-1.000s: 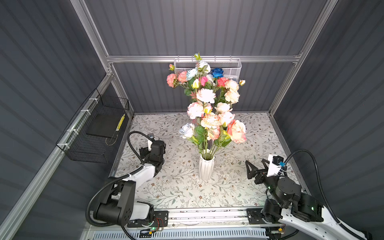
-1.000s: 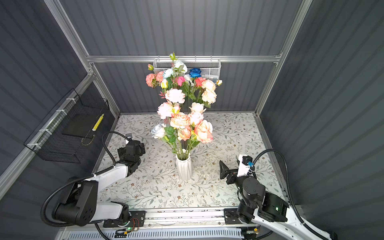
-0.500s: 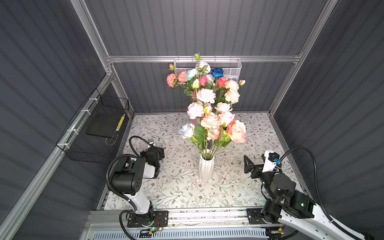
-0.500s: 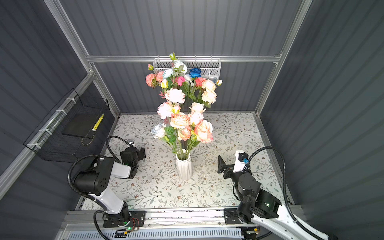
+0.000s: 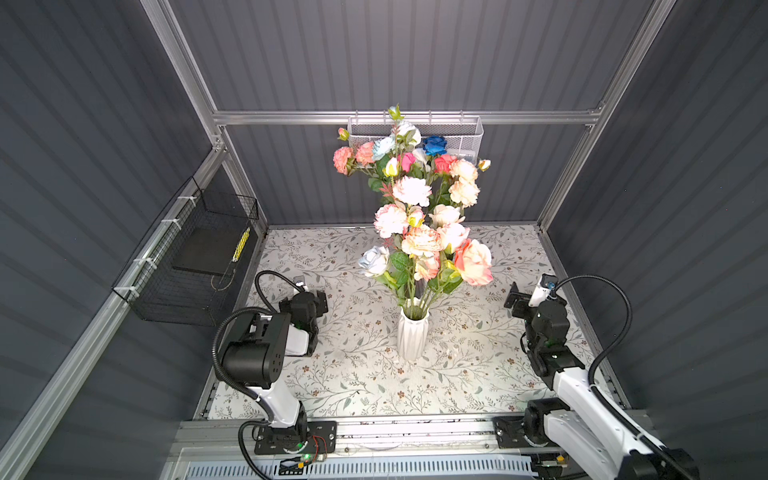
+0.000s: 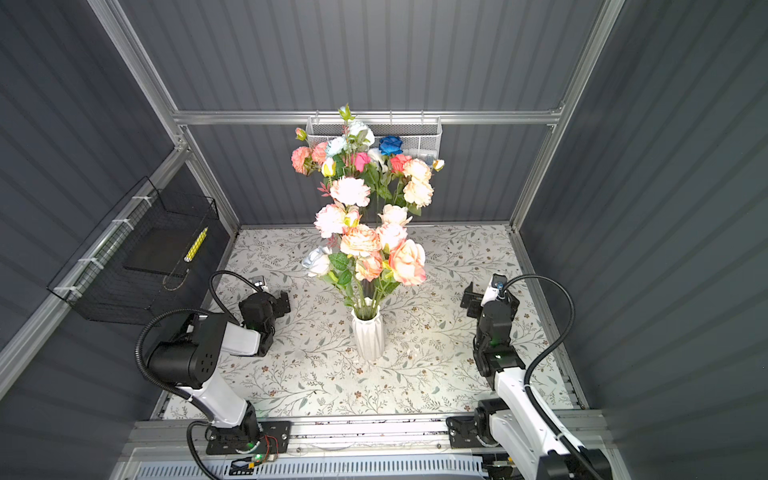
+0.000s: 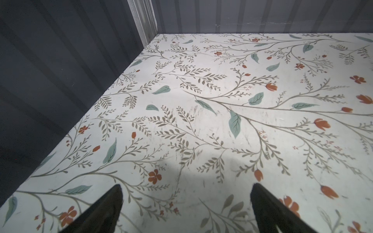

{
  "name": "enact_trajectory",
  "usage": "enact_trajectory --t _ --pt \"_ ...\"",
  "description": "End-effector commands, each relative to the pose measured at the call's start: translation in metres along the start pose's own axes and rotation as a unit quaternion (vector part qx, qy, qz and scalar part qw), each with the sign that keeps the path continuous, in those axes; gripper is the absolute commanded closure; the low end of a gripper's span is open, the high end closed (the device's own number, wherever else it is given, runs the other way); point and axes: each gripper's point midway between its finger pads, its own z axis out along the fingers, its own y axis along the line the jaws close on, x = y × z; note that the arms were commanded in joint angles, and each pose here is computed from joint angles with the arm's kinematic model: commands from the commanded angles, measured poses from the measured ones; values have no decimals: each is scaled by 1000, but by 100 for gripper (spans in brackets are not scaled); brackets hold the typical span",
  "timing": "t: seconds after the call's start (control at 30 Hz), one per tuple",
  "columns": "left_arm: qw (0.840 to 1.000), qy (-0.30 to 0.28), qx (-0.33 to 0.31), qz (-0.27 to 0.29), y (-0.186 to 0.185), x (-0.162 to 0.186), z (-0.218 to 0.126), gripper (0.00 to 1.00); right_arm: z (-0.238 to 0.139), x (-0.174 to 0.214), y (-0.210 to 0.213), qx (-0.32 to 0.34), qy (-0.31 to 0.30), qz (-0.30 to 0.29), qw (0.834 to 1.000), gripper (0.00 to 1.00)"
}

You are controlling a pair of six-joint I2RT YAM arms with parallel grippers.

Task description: Arrange the flowers into the vase

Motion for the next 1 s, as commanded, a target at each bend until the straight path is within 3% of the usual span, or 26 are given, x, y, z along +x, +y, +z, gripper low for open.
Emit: enact_trajectory --t 0.0,0.4,0.5,0.97 --pt "1000 -19 3 -14 -3 -13 3 0 11 -16 15 -71 -54 11 996 1" --pt "1000 -19 3 -14 -3 -13 3 0 59 35 33 -133 -9 14 991 1" --pt "1000 -19 3 -14 -3 -13 3 0 68 40 30 -129 35 22 991 1" --pt "1000 -19 3 -14 -3 -13 3 0 67 39 25 -115 20 27 993 1"
